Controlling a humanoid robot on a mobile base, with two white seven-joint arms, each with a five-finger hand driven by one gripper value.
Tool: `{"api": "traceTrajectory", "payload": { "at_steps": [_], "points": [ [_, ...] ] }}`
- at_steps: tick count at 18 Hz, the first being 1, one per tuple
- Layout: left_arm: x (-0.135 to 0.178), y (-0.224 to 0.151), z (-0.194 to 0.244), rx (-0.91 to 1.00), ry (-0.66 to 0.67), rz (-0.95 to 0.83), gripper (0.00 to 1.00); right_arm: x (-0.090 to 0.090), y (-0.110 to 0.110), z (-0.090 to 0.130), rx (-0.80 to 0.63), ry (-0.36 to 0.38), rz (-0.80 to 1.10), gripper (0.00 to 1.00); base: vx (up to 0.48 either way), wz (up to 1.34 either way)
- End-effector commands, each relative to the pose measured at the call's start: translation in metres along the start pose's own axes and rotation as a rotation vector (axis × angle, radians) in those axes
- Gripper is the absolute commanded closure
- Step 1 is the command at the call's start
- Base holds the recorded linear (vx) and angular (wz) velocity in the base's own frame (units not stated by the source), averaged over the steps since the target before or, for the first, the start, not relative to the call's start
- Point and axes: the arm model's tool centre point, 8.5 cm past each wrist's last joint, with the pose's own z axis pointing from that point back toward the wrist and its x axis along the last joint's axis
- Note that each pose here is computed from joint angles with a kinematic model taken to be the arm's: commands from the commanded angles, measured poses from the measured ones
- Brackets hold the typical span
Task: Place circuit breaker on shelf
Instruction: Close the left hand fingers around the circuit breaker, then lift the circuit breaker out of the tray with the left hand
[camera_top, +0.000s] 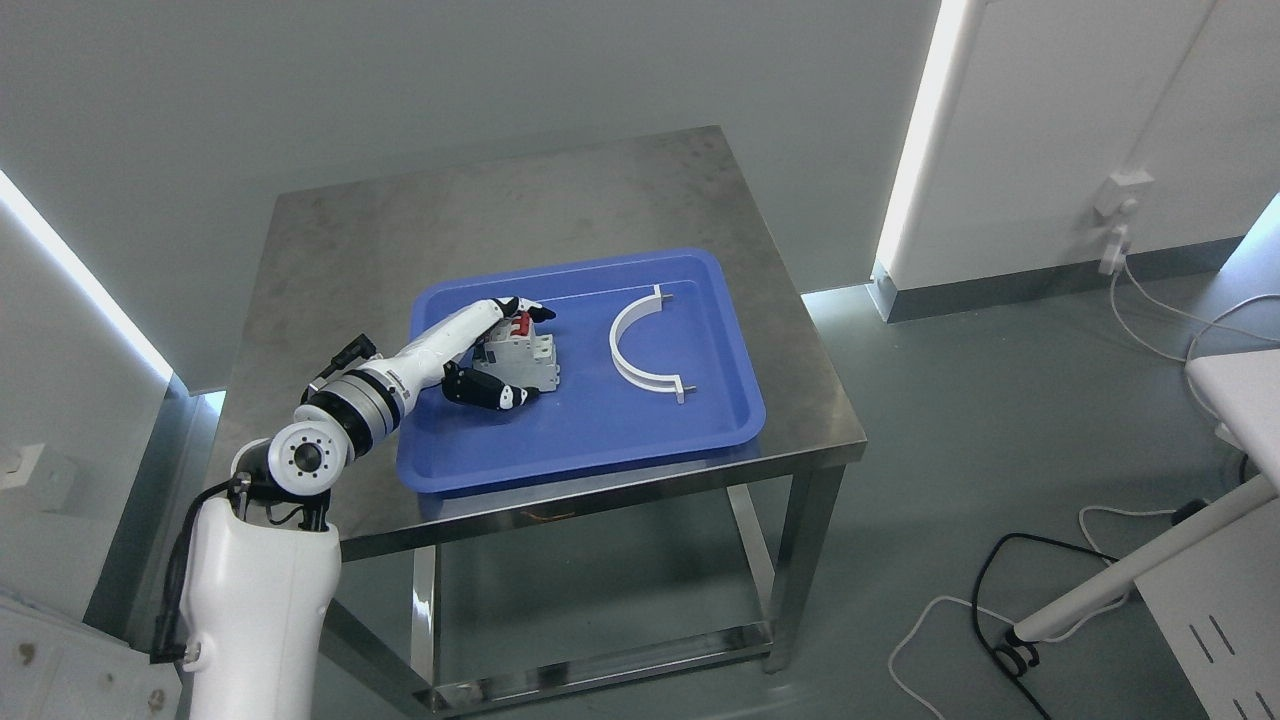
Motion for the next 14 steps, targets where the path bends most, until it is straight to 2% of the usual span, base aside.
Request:
{"api": "traceTrajectory", "payload": {
  "at_steps": [1, 3, 5, 9, 14],
  "points": [
    [-0.004, 0.001, 0.001, 0.027, -0.01, 0.071, 0.68, -0.007, -0.013, 0.0, -0.023, -0.011, 0.002, 0.0, 0.027, -0.03],
    [0.003, 0.005, 0.001, 0.049, -0.056, 0.059, 0.88, -0.007, -0.013, 0.0, -0.023, -0.011, 0.002, 0.0, 0.019, -0.01],
    [0.002, 0.009, 0.004, 0.074, -0.08, 0.058, 0.97, -0.007, -0.013, 0.0, -0.023, -0.012, 0.002, 0.0, 0.006, 0.0],
    [0.004, 0.011, 0.006, 0.113, -0.113, 0.084, 1.0, -0.007, -0.013, 0.0, -0.023, -0.011, 0.002, 0.0, -0.002, 0.02],
    [0.024, 0.06, 0.026, 0.262, -0.204, 0.097, 1.0, -0.007, -0.013, 0.0, -0.023, -0.011, 0.002, 0.0, -0.001, 0.0]
  ]
}}
